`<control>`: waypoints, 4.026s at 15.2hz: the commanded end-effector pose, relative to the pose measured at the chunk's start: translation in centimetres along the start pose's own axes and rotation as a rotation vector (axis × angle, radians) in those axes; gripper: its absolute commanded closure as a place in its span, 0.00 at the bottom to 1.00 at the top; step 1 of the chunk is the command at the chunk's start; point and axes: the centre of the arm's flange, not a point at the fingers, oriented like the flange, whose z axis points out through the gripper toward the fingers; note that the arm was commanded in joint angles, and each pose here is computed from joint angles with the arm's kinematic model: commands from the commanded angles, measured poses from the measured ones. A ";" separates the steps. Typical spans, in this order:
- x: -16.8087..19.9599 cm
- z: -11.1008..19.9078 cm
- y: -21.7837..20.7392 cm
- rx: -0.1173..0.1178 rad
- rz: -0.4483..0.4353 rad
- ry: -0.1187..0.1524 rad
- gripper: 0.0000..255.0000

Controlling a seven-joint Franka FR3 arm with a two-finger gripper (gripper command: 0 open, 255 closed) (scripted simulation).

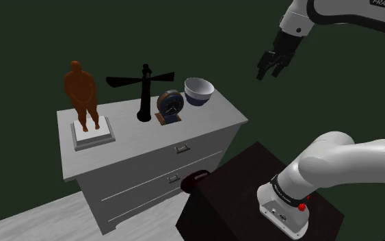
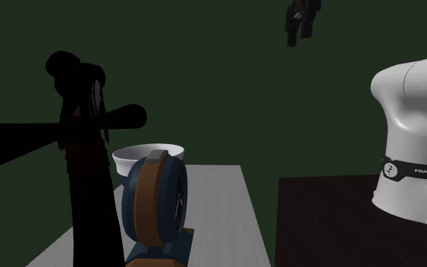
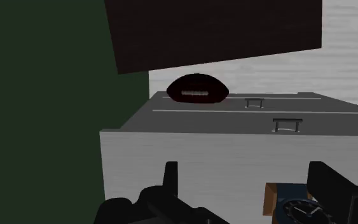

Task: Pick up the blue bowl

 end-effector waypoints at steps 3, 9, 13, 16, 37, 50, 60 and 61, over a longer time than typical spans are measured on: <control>2.3 1.4 -0.6 -0.008 -0.001 -0.006 0.00; 9.1 5.6 -2.3 -0.033 -0.002 -0.023 0.00; 13.6 8.5 -3.5 -0.050 -0.003 -0.035 0.00; 17.0 10.8 -4.3 -0.062 -0.004 -0.044 0.00; 39.9 27.5 -9.1 -0.149 -0.010 -0.104 0.00; 40.6 32.0 -9.4 -0.151 -0.010 -0.106 1.00; 40.6 30.4 -9.4 -0.151 -0.010 -0.106 1.00; 40.6 29.9 -9.4 -0.151 -0.010 -0.106 1.00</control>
